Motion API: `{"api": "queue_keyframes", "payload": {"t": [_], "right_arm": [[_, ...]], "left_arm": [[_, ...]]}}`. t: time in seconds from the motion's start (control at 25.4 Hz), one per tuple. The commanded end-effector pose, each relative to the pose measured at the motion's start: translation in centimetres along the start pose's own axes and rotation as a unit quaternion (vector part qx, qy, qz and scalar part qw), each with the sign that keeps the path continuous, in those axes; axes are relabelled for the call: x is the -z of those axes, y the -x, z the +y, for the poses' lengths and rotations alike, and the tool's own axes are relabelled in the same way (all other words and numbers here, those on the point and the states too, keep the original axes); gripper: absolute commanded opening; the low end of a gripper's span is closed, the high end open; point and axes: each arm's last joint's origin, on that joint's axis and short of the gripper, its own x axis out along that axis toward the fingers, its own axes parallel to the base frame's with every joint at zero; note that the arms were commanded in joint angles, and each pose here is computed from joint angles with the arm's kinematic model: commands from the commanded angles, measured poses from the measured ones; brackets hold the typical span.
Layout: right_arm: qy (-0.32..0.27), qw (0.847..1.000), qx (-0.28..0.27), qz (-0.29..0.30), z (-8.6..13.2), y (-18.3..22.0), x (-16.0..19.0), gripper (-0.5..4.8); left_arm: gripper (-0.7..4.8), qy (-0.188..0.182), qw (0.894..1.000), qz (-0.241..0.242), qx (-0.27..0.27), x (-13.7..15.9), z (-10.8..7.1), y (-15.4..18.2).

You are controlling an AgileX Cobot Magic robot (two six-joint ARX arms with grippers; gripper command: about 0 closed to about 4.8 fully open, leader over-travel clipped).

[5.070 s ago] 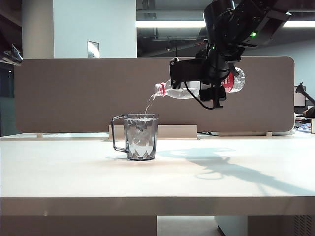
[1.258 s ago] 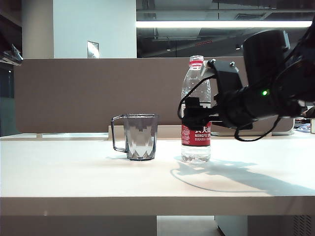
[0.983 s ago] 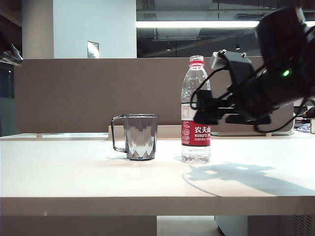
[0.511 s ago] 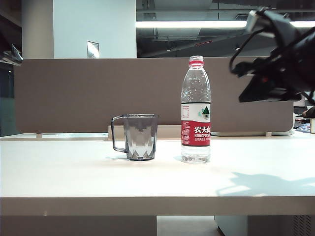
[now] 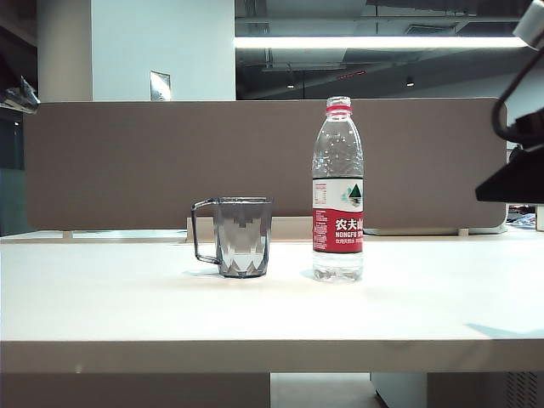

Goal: Pick up the mineral water bottle on the table and pour water into the mug until it's full.

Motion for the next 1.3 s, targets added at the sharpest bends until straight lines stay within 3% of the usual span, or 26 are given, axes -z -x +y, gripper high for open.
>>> {"api": "queue_keyframes", "payload": {"t": [0.04, 0.2, 0.55, 0.83, 1.06, 1.3], "right_arm": [[-0.002, 1.000, 0.000, 0.005, 0.0, 0.4, 0.4, -0.06], [-0.004, 1.000, 0.008, 0.013, -0.2, 1.0, 1.8, -0.06], [-0.032, 0.994, 0.081, 0.073, -2.0, 2.5, 3.6, -0.05], [-0.050, 0.988, 0.136, 0.052, -3.0, 4.1, 3.6, 0.00], [-0.051, 0.987, 0.147, 0.038, -3.1, 4.8, 3.5, 0.00], [-0.033, 0.987, 0.151, -0.040, -2.9, 5.6, 2.4, 0.00]], "left_arm": [[-0.01, -0.001, 1.000, -0.010, 0.003, -0.3, 0.0, 0.1], [-0.01, -0.001, 1.000, -0.010, 0.003, -0.3, 0.0, 0.1], [-0.01, -0.001, 1.000, -0.010, 0.003, -0.3, 0.0, 0.1], [-0.01, -0.001, 1.000, -0.010, 0.003, -0.3, 0.0, 0.1], [-0.01, -0.001, 1.000, -0.010, 0.003, -0.3, 0.0, 0.1], [-0.01, -0.001, 1.000, -0.010, 0.003, -0.3, 0.0, 0.1]]}}
